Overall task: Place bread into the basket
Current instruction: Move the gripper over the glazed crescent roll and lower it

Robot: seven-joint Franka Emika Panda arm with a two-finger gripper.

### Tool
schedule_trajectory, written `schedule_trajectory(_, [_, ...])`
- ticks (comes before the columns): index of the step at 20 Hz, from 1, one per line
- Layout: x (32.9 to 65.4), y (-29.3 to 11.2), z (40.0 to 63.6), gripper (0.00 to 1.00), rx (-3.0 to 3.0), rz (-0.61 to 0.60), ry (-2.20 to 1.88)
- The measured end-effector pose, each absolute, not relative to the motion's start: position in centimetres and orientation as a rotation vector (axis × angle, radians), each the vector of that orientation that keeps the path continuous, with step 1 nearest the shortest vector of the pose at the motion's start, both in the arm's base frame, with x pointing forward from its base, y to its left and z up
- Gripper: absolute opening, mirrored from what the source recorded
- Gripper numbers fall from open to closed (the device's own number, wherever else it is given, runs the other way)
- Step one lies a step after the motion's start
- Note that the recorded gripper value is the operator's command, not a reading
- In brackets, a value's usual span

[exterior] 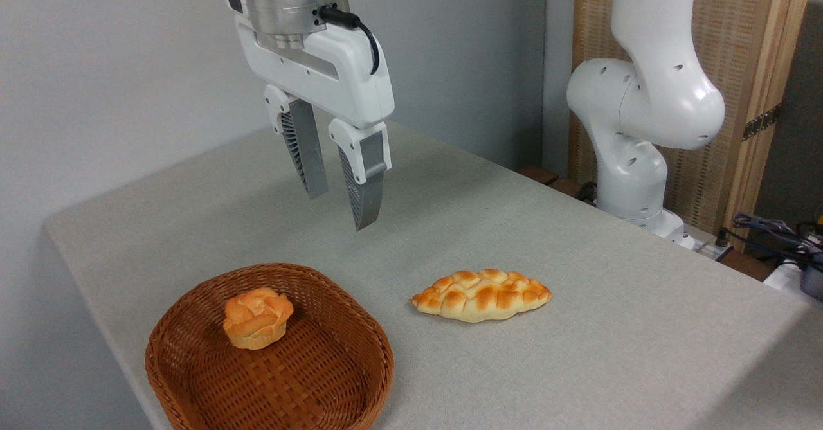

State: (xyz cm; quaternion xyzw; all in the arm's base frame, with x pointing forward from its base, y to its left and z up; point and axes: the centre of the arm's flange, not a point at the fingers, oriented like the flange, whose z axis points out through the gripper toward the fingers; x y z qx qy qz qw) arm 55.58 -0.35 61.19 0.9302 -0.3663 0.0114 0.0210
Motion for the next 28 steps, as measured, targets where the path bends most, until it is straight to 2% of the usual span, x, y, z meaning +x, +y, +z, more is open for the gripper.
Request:
schedule_trajectory(16, [55.3, -0.1, 60.6, 1.0, 2.863, 0.017, -1.175])
schedule_trajectory(19, [54.3, -0.1, 59.8, 1.0, 2.788, -0.007, -1.324])
schedule_trajectory(24, [50.8, -0.1, 57.9, 1.0, 2.621, -0.061, -1.58])
schedule_trajectory(28, [48.4, -0.1, 54.8, 1.0, 2.464, -0.102, -1.767])
